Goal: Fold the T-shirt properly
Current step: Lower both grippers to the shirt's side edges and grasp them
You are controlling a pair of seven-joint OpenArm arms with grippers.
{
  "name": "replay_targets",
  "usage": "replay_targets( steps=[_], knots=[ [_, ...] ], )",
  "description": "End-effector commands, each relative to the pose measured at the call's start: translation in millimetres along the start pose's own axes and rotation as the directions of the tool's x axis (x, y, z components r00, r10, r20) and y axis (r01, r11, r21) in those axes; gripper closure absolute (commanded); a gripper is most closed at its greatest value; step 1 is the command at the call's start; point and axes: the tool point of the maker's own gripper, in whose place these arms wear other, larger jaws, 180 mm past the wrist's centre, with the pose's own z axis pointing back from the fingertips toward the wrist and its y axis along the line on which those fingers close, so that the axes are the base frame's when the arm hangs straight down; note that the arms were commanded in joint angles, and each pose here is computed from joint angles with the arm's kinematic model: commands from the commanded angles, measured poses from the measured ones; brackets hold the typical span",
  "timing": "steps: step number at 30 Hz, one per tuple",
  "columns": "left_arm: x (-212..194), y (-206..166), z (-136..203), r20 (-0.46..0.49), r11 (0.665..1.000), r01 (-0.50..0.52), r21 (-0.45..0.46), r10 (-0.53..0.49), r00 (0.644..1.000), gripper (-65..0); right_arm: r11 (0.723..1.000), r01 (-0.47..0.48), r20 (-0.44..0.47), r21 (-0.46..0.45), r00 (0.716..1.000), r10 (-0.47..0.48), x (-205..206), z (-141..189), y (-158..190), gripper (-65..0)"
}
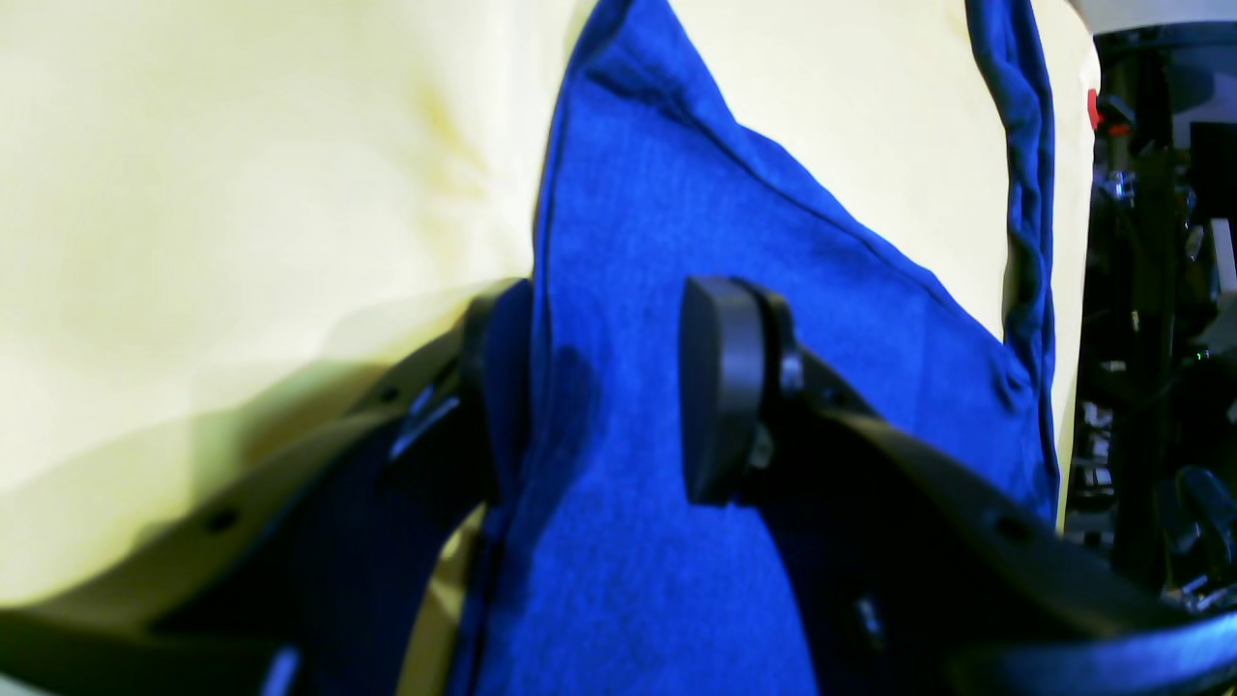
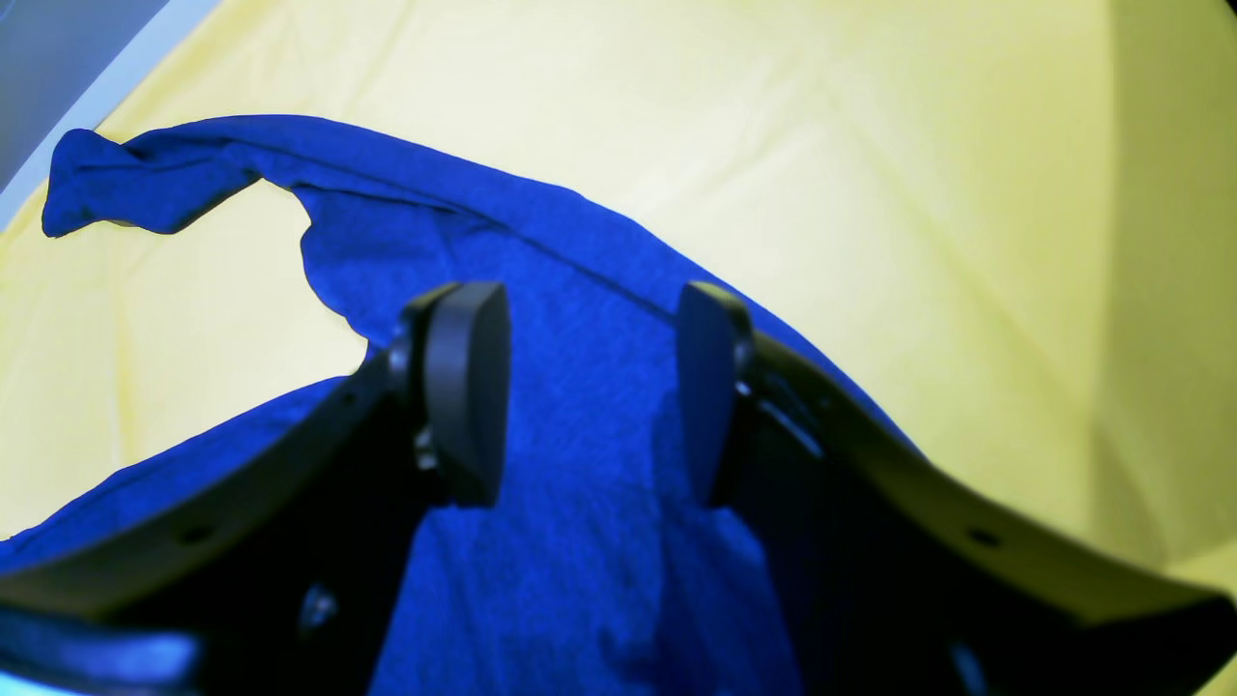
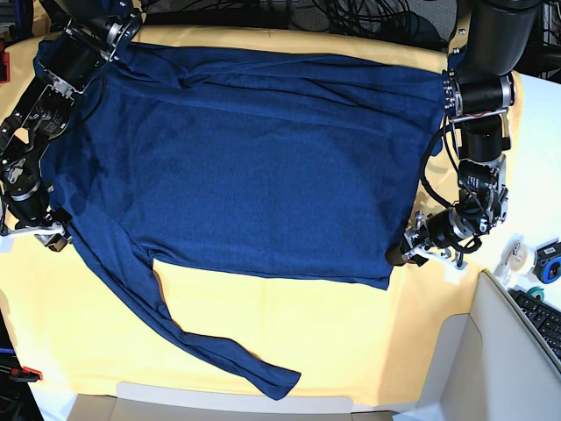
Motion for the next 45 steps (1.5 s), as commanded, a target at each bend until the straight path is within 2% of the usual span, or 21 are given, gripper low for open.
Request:
replay_targets(
  steps=[1, 10, 15, 25, 29, 35, 39, 42, 45],
  knots=[
    [24, -19, 0, 0.054, 0.999, 0.026, -0.040, -0.024, 0.998, -24.4, 1.000, -0.022, 0.069, 0.011, 0.997, 0.021, 24, 6, 4, -26.5],
    [13, -34, -13, 0.044, 0.997, 0.015, -0.074, -0.012, 0.999, -24.4, 1.000, -0.022, 0.062, 0.007, 0.998, 0.022, 21, 6, 2, -26.5],
    [20, -35, -13, 0.084, 0.997, 0.015, -0.076, -0.008, 0.996, -24.4, 1.000, -0.024, 0.057, 0.002, 0.998, 0.024, 19, 6, 0, -26.5],
    [7, -42, -26, 0.058, 0.993, 0.106, -0.057, -0.103, 0.993, -24.2, 1.000, -0.021, 0.046, 0.000, 0.999, 0.021, 13, 7, -2, -26.5],
    [2, -48, -31, 0.048, 0.992, 0.108, -0.068, -0.105, 0.993, -19.7, 1.000, -0.020, 0.044, 0.000, 0.999, 0.020, 12, 6, -2, -26.5],
    [2, -49, -31, 0.048, 0.992, 0.107, -0.069, -0.104, 0.993, 0.0, 1.000, -0.019, 0.042, 0.000, 0.999, 0.019, 11, 6, -2, -26.6],
    [2, -49, -31, 0.045, 0.992, 0.107, -0.069, -0.104, 0.994, -0.1, 1.000, -0.020, 0.045, -0.004, 0.999, 0.020, 14, 5, -3, -26.7],
    [2, -49, -31, 0.047, 0.992, 0.107, -0.069, -0.104, 0.993, 0.0, 1.000, -0.026, 0.063, -0.010, 0.998, 0.027, 35, 2, -7, -26.8],
    [2, -49, -31, 0.047, 0.992, 0.107, -0.069, -0.104, 0.993, 0.0, 0.999, -0.051, 0.029, 0.008, 0.998, 0.051, 44, -14, -14, -26.8]
  ],
)
